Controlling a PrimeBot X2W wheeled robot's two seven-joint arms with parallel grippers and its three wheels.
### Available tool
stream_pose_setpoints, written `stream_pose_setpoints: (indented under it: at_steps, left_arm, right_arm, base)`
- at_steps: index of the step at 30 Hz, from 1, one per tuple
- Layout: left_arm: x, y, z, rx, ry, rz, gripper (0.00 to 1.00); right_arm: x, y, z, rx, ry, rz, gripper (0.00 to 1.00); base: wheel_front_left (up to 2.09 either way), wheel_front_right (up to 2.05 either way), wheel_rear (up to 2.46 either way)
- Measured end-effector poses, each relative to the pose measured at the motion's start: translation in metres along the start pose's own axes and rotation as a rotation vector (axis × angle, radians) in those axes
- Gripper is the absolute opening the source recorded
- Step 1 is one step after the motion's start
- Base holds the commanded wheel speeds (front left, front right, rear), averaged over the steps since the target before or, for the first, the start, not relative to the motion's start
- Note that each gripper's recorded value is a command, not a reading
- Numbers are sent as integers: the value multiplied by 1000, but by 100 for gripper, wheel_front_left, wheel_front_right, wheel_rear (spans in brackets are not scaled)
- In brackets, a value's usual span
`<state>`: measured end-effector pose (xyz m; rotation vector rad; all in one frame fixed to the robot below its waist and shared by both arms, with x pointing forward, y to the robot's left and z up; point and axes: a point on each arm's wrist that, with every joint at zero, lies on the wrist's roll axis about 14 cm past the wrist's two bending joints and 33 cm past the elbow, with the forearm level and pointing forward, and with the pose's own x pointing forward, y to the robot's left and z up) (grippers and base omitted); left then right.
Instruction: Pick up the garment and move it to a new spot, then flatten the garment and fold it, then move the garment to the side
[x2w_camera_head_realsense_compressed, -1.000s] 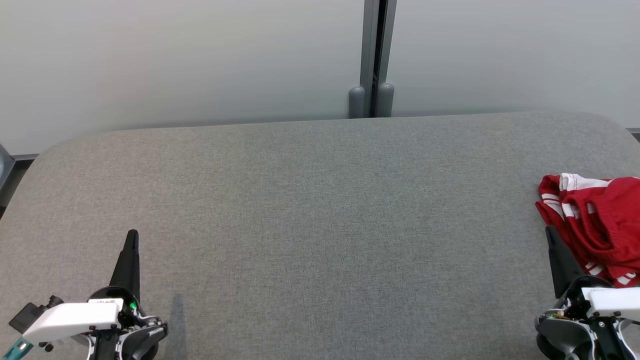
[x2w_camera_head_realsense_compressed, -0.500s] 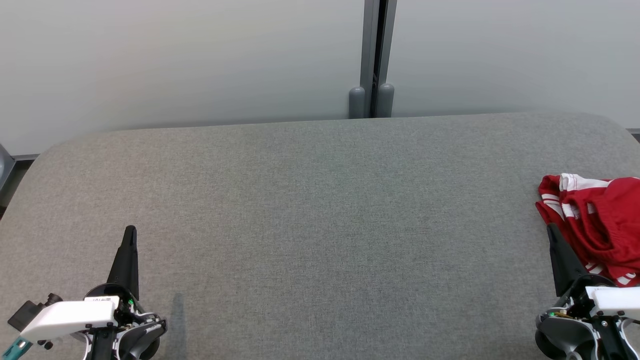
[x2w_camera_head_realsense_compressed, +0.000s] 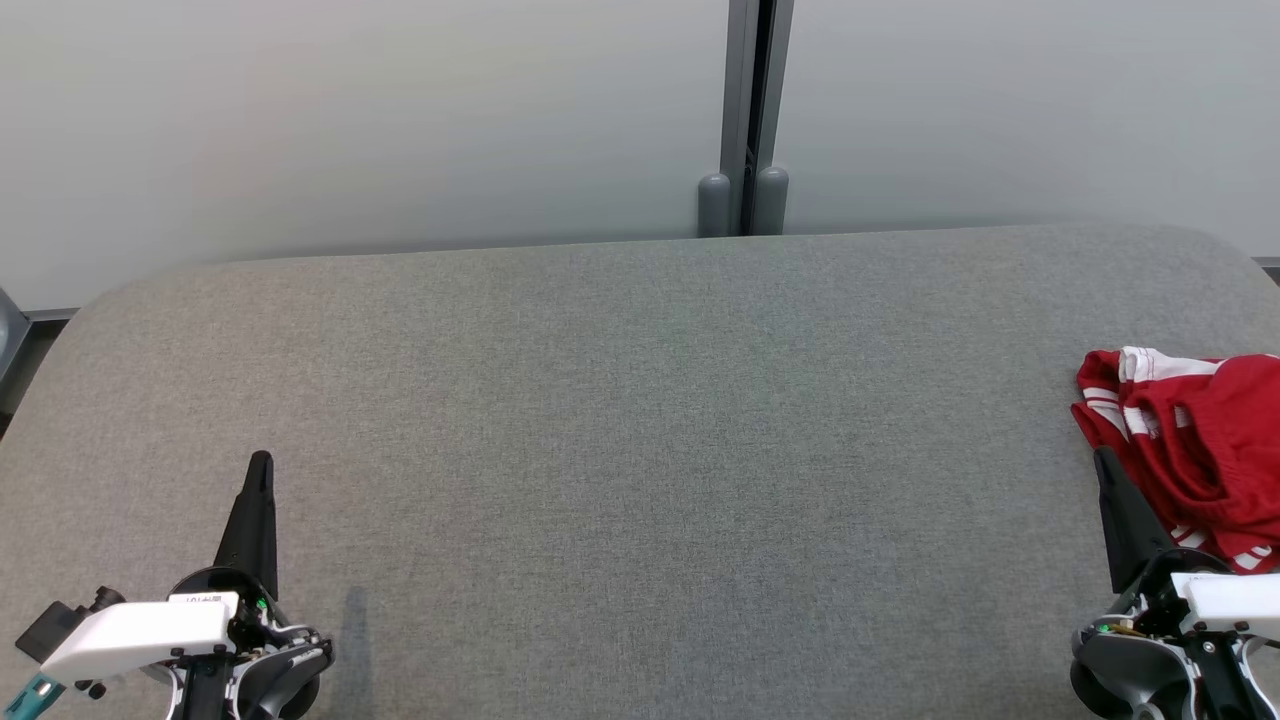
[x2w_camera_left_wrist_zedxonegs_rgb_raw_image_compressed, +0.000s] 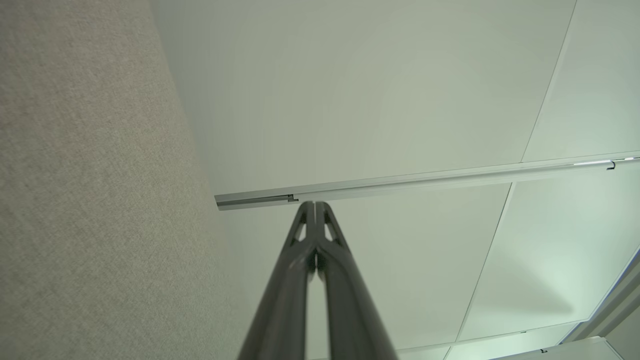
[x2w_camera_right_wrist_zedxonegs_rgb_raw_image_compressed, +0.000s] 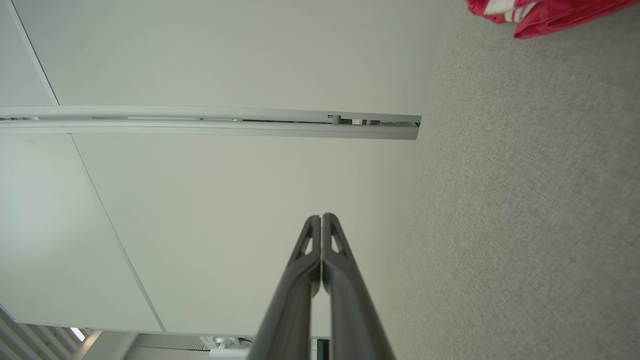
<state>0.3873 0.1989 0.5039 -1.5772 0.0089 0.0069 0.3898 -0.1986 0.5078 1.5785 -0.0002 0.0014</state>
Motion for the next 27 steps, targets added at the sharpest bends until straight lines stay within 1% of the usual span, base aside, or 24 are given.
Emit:
stream_pose_setpoints:
  at_steps: [27]
  left_arm:
    - [0, 0, 0, 0, 0, 0, 0]
  right_arm:
    - [0, 0, 0, 0, 0, 0, 0]
  base:
    - [0, 0, 0]
